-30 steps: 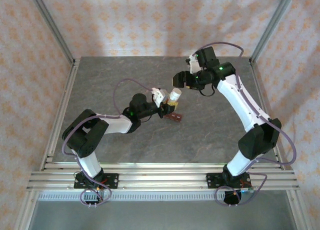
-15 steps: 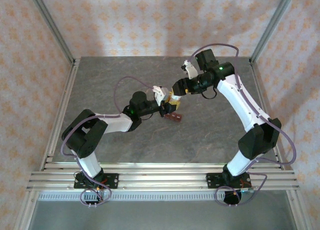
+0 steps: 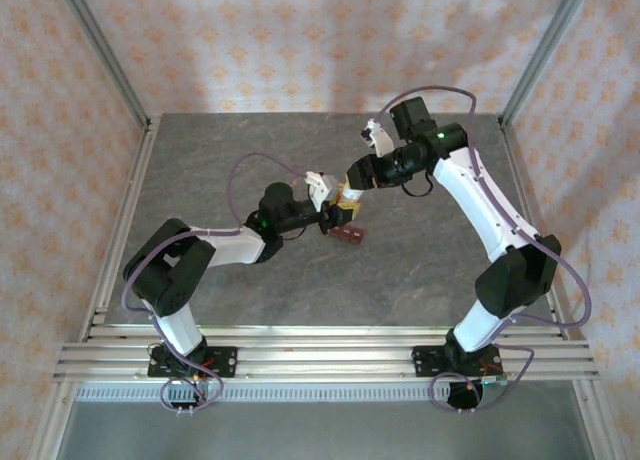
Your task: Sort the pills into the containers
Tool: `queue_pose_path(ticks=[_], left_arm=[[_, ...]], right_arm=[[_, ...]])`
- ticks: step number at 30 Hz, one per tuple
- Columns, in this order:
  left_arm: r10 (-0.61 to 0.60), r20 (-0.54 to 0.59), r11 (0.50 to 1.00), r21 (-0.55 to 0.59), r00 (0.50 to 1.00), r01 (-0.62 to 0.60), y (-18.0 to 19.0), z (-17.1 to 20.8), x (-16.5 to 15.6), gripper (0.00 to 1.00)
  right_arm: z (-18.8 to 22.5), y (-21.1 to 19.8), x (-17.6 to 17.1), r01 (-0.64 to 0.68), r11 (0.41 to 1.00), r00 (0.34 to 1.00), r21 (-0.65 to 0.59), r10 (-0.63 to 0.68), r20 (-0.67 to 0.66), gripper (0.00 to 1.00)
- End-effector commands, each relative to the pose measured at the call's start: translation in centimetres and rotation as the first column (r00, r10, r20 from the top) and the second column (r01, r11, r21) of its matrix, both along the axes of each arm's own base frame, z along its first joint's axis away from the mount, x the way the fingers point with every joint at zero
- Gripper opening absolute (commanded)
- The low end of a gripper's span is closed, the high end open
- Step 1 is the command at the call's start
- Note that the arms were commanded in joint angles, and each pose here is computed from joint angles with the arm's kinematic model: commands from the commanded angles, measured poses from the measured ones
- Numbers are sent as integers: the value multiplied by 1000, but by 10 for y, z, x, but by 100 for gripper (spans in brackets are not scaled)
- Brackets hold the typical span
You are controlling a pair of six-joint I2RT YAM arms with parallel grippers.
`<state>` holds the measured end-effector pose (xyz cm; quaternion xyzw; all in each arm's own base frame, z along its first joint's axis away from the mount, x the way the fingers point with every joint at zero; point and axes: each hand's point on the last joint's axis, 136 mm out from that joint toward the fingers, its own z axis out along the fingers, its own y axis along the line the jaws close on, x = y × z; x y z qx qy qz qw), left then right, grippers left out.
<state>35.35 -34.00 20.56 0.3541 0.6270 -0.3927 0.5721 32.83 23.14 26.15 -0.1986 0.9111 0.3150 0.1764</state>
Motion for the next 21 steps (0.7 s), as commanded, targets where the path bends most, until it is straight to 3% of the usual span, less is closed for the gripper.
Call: queue_pose_path(ticks=[1, 8, 15, 21], left_arm=[[-18, 76, 999, -49, 997, 22, 0, 31, -4, 0], [6, 83, 998, -55, 997, -2, 1, 35, 0, 0], [50, 95, 998, -33, 994, -48, 4, 32, 6, 0], [86, 88, 996, -23, 992, -84, 7, 25, 10, 0]], right_arm=[[5, 3, 3, -6, 999, 1000, 34, 6, 2, 43], [-19, 0, 10, 137, 990, 986, 23, -135, -98, 28], [-55, -13, 19, 444, 892, 882, -84, -452, -137, 27], [-70, -5, 18, 510, 855, 845, -90, -518, -133, 27]])
